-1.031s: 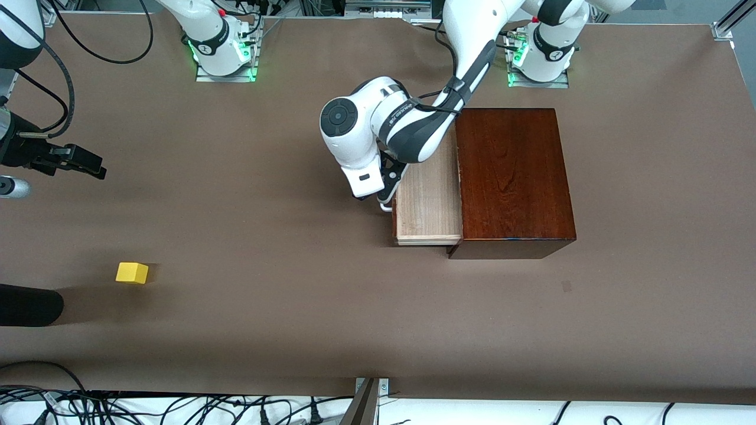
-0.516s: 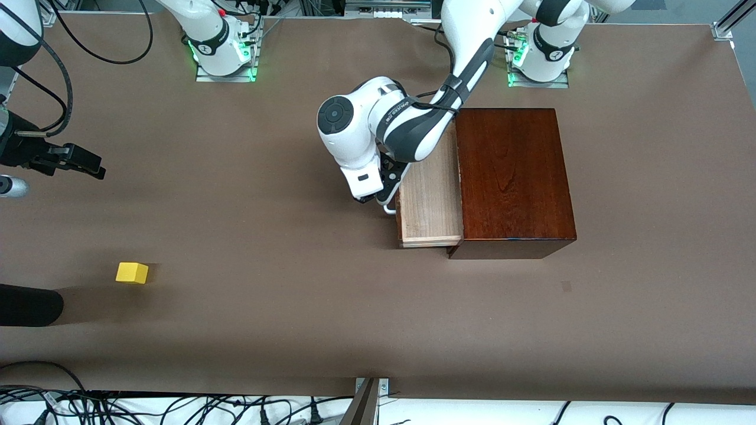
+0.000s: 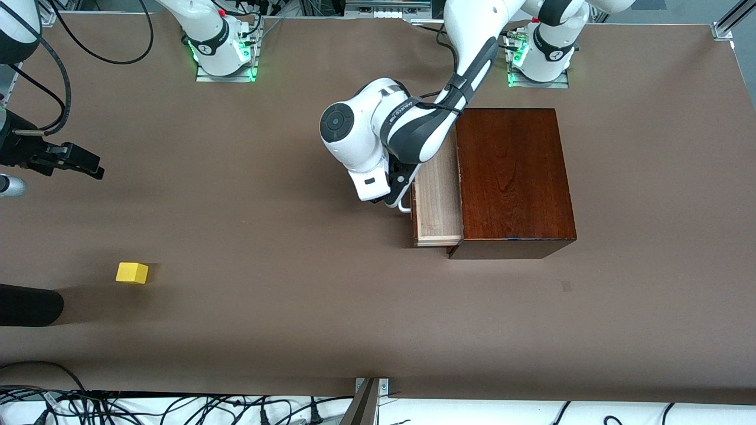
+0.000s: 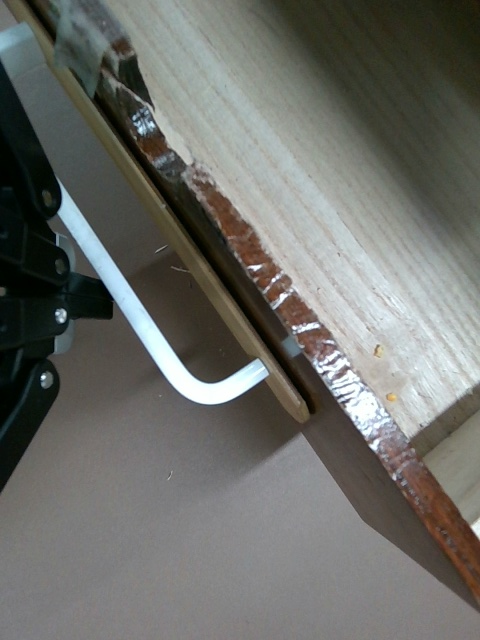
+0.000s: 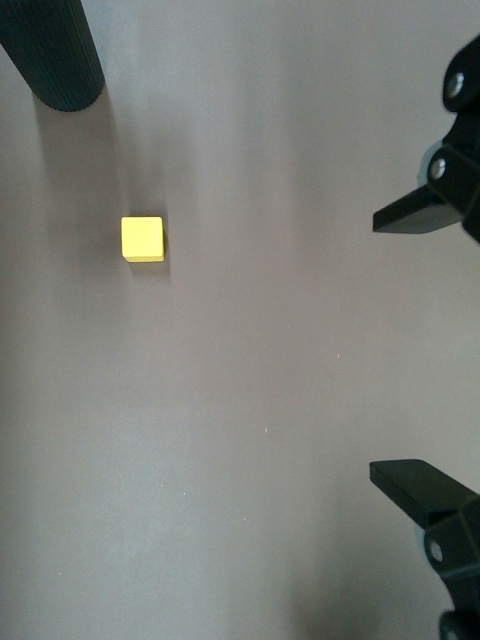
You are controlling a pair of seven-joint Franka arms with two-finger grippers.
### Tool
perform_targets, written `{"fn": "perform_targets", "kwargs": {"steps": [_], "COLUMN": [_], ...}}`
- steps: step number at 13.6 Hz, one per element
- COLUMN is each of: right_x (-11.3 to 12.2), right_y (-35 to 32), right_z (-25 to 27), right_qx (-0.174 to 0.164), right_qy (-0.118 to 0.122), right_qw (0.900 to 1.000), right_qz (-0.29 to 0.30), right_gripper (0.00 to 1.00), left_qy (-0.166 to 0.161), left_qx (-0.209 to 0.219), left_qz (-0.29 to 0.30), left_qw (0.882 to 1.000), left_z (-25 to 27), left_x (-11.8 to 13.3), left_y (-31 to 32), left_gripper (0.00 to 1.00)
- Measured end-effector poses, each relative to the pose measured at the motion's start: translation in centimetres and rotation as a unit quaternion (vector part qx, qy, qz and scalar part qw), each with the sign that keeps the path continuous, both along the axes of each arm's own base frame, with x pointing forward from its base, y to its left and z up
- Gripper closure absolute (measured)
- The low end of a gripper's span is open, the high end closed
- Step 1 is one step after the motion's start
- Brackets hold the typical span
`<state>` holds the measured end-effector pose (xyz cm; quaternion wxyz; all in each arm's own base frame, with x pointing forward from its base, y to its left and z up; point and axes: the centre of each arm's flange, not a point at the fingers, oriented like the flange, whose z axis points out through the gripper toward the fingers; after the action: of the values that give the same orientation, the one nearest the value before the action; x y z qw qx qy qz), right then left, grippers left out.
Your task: Open drawer, take yellow block, close drawer
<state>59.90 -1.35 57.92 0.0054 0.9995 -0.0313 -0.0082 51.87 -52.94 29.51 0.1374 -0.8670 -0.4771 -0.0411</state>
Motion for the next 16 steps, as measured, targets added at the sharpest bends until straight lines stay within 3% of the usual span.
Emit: {"fn": "perform_targets", "kwargs": {"steps": [8,16], "right_x": [0.0,0.0], "right_y": [0.0,0.0], "right_z": [0.0,0.1], "right_qx": [0.0,0.0], "right_qy": [0.0,-0.001], "right_qw": [1.0,1.0], "right_qz": [0.0,0.0], "right_gripper": [0.0,0.0], "left_qy": [0.032,0.063], "left_qx": [0.018,0.026], "left_qz": [-0.02,-0.037], "left_qw": [0.999,0.997], "left_z": [-0.2,-0.1], "left_x": [0.8,3.8], "left_y": [3.5,9.7], "left_gripper": [0.99,0.99]}}
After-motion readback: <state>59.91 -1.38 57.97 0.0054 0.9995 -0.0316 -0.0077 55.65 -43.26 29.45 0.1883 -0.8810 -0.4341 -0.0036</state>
